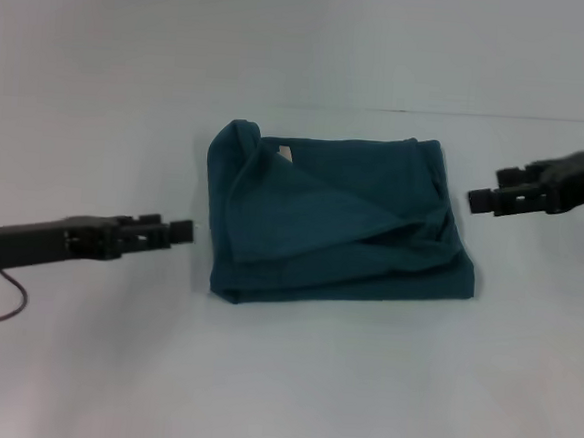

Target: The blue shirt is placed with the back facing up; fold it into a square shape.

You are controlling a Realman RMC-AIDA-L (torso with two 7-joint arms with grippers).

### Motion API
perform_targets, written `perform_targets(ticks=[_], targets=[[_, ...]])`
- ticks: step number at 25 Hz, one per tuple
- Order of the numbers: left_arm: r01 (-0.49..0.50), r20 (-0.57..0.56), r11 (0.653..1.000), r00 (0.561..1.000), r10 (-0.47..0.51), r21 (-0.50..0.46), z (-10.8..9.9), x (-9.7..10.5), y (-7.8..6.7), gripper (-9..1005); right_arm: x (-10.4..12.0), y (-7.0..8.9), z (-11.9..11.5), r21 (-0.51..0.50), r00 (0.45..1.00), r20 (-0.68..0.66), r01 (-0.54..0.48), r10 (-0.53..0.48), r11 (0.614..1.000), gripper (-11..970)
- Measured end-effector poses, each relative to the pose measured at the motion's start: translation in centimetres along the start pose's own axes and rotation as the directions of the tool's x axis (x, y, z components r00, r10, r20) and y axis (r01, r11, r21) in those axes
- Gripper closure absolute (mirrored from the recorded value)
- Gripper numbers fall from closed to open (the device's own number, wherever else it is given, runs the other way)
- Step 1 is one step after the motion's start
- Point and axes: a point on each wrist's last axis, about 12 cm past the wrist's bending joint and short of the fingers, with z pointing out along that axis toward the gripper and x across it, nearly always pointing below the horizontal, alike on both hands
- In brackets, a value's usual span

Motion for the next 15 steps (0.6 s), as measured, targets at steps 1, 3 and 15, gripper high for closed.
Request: perform_targets(ticks=[1, 3, 15], targets=[[0.014, 0.024, 1.0, 1.0, -0.014, -0.013, -0.5, 0.0, 0.2, 200, -0.7, 0.4, 0.4, 0.0, 0.999, -0.011, 0.053, -0.053, 0.999, 164], [0.072, 0.084, 0.997, 0.994, -0.068, -0.037, -1.6, 0.1, 0.8, 200, -1.9, 1.3, 1.4, -0.001, 0.99, -0.037, 0.136, -0.136, 0.991, 164], [0.24, 0.3, 0.971, 0.925, -0.231, 0.006, -3.4, 0.8, 1.8, 198, -6.5, 5.7, 8.6, 0.002, 0.85, -0.306, 0.451, -0.429, 0.893, 164]])
